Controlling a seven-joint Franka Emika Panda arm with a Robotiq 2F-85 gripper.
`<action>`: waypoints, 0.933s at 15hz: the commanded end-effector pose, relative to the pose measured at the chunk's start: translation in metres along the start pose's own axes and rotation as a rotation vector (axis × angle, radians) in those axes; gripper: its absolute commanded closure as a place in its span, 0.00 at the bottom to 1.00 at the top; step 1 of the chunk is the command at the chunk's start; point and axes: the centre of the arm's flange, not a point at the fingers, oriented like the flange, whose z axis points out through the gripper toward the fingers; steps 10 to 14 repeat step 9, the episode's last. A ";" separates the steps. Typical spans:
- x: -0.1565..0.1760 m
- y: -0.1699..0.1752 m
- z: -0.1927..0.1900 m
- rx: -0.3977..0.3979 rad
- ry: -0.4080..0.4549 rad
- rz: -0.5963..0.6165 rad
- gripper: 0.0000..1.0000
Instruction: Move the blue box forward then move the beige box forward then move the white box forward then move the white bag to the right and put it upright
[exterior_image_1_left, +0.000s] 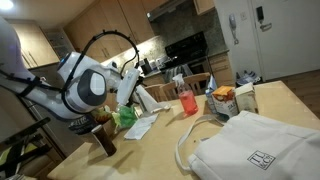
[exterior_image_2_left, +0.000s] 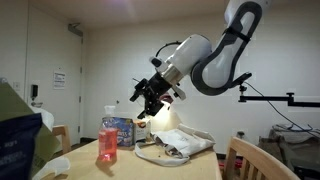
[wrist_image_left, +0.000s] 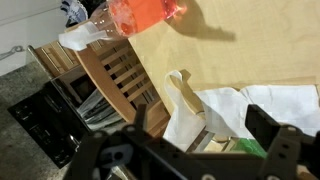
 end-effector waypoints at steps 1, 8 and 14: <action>-0.001 -0.001 0.001 0.001 -0.001 0.001 0.00; -0.003 -0.001 0.001 0.002 -0.005 0.003 0.00; -0.003 -0.001 0.001 0.002 -0.005 0.003 0.00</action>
